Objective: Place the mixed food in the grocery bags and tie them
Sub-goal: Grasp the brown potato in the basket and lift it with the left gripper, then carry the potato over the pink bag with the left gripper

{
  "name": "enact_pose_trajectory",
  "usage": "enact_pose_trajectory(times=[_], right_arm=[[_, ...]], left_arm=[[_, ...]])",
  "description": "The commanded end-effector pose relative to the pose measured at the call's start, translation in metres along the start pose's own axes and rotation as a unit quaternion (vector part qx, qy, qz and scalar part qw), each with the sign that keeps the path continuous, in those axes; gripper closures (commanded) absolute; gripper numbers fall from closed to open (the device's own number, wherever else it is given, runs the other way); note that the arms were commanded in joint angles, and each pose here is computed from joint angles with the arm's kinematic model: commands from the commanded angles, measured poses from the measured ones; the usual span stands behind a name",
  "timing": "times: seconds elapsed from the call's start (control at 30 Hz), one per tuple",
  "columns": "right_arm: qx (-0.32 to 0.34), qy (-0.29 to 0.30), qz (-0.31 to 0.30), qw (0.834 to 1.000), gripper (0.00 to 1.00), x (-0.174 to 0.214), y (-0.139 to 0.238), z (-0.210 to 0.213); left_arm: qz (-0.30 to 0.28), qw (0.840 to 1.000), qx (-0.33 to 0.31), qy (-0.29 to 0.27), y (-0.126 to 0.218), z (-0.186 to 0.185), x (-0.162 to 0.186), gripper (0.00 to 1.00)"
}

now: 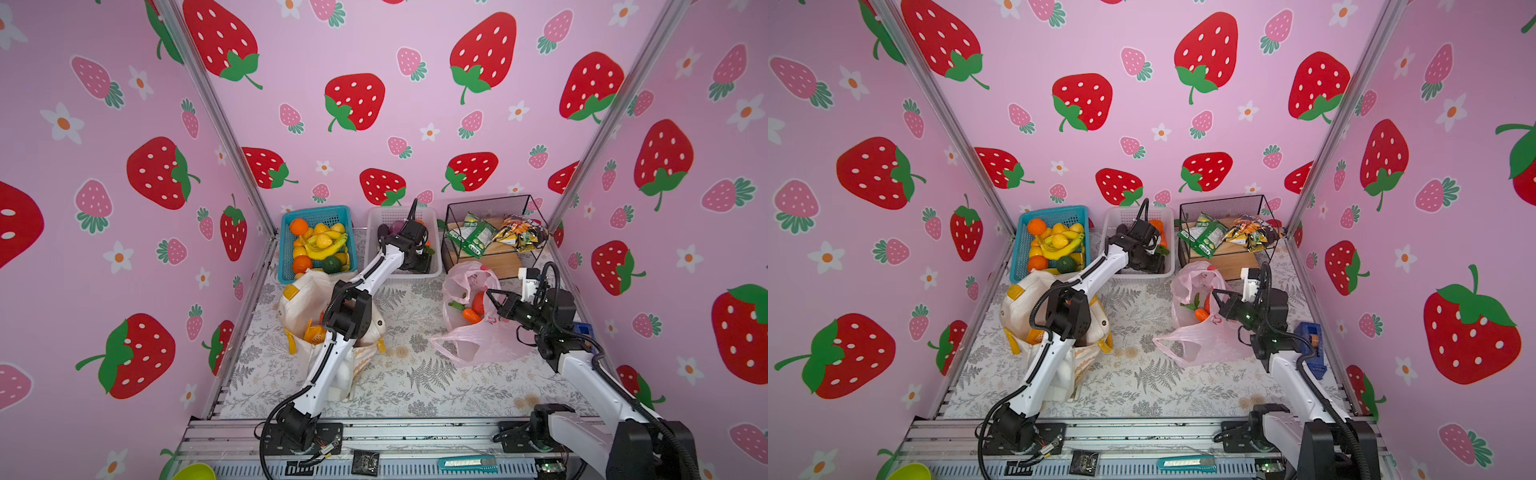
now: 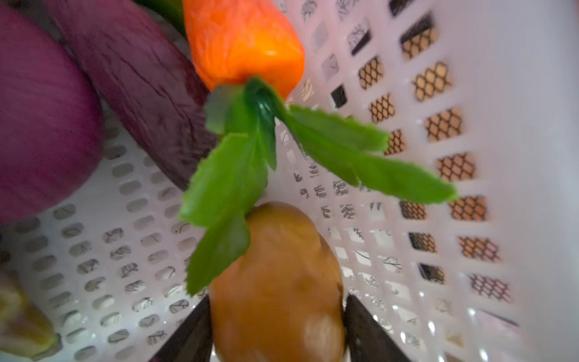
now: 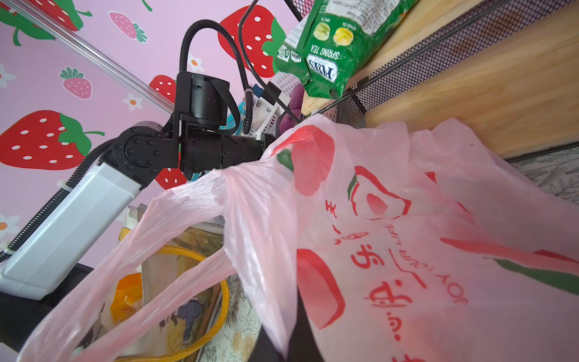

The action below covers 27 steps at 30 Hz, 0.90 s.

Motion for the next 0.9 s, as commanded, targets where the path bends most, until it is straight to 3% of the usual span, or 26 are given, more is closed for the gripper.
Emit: enact_pose_trajectory(times=[0.0,0.3,0.6,0.77,0.87], right_arm=[[-0.005,-0.006,-0.005,1.000,1.00,0.001,-0.001,-0.003],[-0.006,-0.004,-0.009,1.000,1.00,-0.002,0.002,0.001],[-0.010,-0.008,-0.009,1.000,1.00,-0.004,0.001,0.006],[-0.015,-0.004,-0.009,1.000,1.00,-0.008,-0.002,0.012],[-0.007,0.002,-0.011,1.000,1.00,-0.012,-0.002,0.013]], left_arm=[[0.003,1.000,-0.004,-0.011,0.006,0.000,-0.002,0.46],[-0.075,0.997,0.009,-0.007,0.069,-0.007,-0.036,0.67],[-0.132,0.991,-0.005,-0.010,0.140,-0.009,-0.037,0.69],[-0.172,0.983,0.065,-0.008,0.189,-0.032,-0.027,0.71],[-0.188,0.978,0.089,-0.017,0.212,-0.049,-0.001,0.71]])
Point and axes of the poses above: each gripper's point midway between its finger pads, its own y axis back along the fingers, its own z axis along the line the jaws close on, x = y × z, the point moved 6 cm from there along y, back along the fingers, and after that the axes turned 2 degrees about y, right-handed, at the moved point
